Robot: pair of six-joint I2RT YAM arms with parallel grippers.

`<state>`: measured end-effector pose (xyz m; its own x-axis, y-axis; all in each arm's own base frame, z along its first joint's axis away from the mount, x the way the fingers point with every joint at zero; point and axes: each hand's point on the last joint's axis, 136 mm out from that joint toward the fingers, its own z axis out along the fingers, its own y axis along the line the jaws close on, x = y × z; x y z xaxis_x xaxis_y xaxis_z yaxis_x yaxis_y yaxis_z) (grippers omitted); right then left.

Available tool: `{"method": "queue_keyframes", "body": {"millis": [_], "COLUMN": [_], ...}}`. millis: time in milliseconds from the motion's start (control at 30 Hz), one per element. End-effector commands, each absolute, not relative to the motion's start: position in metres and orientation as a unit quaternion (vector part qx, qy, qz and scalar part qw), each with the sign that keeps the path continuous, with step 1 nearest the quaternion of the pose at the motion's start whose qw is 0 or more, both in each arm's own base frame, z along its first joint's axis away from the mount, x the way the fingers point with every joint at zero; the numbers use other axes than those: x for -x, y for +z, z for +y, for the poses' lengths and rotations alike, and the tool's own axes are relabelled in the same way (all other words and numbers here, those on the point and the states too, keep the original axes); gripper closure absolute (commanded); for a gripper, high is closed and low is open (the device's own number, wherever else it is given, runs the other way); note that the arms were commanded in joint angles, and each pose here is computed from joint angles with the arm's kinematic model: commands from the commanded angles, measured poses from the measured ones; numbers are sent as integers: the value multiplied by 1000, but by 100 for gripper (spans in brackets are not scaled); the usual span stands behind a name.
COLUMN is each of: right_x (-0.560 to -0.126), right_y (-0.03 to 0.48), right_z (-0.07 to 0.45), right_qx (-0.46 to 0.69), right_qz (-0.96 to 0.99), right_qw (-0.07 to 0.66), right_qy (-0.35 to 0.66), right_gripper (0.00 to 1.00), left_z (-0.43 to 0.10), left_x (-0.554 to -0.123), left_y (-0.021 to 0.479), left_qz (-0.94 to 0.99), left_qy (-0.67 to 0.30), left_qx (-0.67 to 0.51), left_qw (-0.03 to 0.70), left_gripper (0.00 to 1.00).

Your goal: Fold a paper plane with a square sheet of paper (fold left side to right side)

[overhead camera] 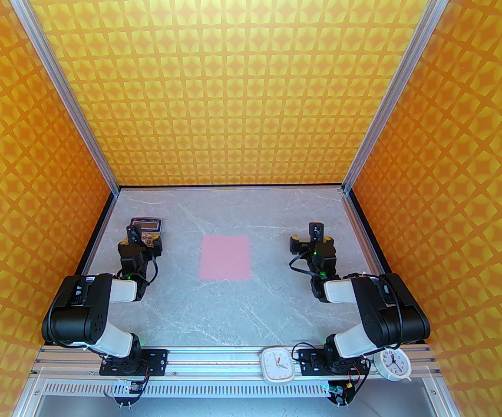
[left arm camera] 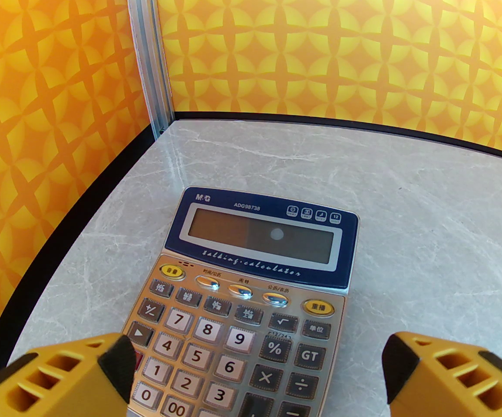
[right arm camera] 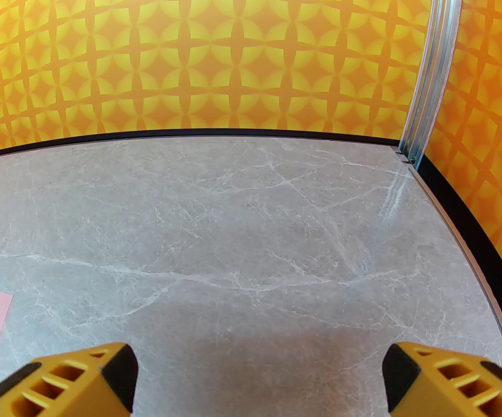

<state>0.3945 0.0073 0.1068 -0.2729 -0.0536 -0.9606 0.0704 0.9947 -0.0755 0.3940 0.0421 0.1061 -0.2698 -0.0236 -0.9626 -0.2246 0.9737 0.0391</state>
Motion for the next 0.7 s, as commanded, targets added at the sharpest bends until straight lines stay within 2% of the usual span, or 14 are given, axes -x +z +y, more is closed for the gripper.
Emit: {"method": "queue_keyframes", "body": {"millis": [0, 667], "right_x": [-400, -396], "right_y": [114, 116], "right_z": [10, -4], "right_qx": [0, -35], "right_qz": [791, 784], "right_qw": [610, 617], "right_qy": [-47, -68], "right_gripper": [1, 1], "left_z": [41, 42], "left_x": [-396, -395], "left_y": [111, 112], "left_qz": [787, 786], "left_qy": [82, 82], "left_qx": [71, 72], "left_qw": [608, 609], "left_gripper": [1, 1]}}
